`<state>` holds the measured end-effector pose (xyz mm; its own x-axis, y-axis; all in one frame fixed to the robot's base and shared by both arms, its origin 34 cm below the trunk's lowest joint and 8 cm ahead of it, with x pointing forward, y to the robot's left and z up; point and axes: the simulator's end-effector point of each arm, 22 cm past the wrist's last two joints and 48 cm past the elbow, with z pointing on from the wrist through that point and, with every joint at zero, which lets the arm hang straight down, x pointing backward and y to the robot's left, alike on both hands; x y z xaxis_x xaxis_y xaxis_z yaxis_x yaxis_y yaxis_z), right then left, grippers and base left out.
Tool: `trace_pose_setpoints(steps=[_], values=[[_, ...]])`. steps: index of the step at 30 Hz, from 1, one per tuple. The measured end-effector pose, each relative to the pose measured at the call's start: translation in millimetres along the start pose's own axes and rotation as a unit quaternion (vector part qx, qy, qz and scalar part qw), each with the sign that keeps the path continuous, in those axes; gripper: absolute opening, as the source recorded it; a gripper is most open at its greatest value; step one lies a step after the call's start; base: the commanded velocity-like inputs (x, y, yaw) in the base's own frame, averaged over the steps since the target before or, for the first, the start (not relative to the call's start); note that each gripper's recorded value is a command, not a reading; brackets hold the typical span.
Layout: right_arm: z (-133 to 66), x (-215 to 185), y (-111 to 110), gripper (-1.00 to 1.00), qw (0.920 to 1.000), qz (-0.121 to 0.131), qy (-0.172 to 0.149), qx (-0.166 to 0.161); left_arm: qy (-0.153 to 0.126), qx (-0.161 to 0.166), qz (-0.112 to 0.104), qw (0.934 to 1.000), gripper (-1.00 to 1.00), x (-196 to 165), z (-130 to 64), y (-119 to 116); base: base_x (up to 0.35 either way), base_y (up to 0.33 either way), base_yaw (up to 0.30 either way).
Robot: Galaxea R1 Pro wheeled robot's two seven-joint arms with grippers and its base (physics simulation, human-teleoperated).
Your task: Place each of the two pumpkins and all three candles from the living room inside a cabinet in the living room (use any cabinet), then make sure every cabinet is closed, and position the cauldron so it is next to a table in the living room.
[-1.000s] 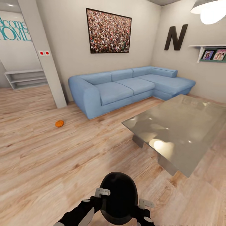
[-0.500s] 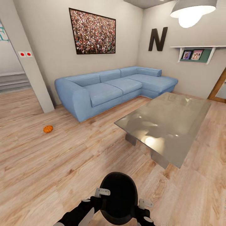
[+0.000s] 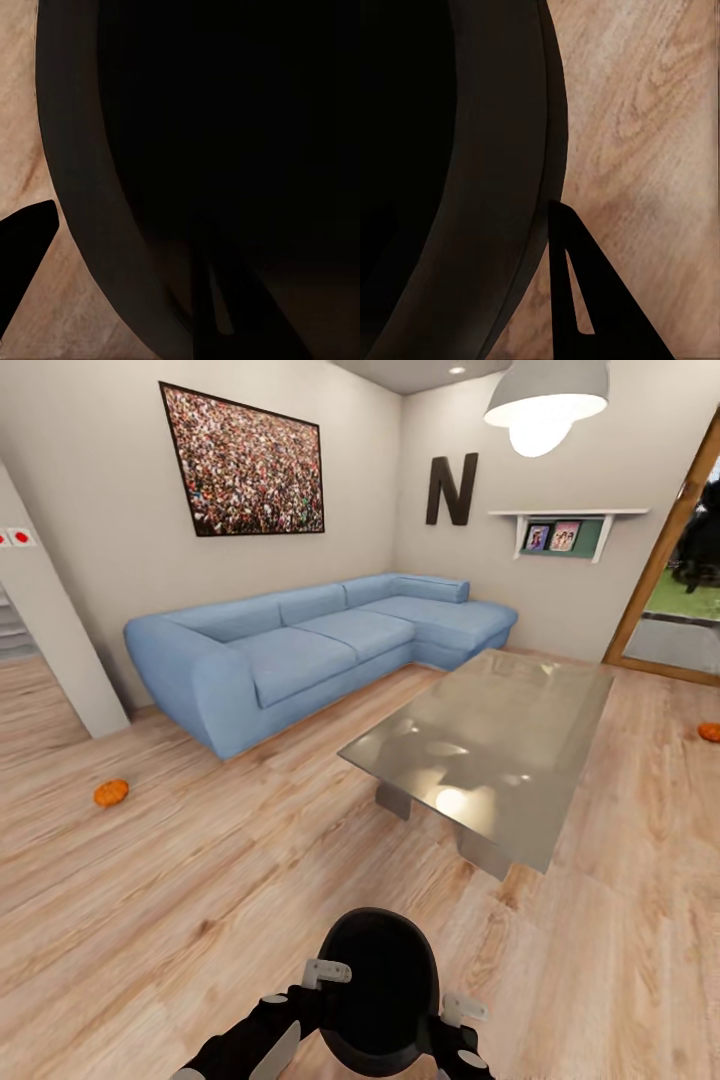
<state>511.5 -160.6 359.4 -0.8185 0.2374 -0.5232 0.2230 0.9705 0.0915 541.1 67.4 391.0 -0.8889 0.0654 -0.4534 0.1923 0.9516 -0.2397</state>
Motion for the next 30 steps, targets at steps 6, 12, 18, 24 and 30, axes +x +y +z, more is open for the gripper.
trace_pose_setpoints(steps=[6, 12, 18, 24, 30], values=[[-0.4, -1.0, 0.3, -1.0, 1.0, 0.0, -0.001, 0.0, -0.001, 0.0, 0.0, 1.0, -1.0, -1.0, -0.6, 0.0, 0.0, 0.148, -0.256], [-0.9, -2.2, 0.6, -1.0, 1.0, 0.0, -0.002, -0.001, -0.002, 0.0, 0.001, 1.0, -1.0, -2.1, -1.2, -0.1, 0.0, 0.151, -0.256], [-1.3, -3.4, 0.9, -1.0, 1.0, 0.0, -0.004, -0.001, -0.004, 0.0, 0.001, 1.0, -1.0, -3.2, -1.9, -0.2, 0.0, 0.169, -0.256], [-1.7, -4.6, 1.2, -1.0, 1.0, 0.0, -0.005, -0.001, -0.005, 0.0, 0.001, 1.0, -1.0, -4.4, -2.5, -0.3, 0.0, 0.183, -0.256], [-2.2, -5.7, 1.4, -1.0, 1.0, 0.0, -0.006, -0.002, -0.006, 0.0, 0.002, 1.0, -1.0, -5.5, -3.1, -0.5, 0.0, 0.192, -0.256]])
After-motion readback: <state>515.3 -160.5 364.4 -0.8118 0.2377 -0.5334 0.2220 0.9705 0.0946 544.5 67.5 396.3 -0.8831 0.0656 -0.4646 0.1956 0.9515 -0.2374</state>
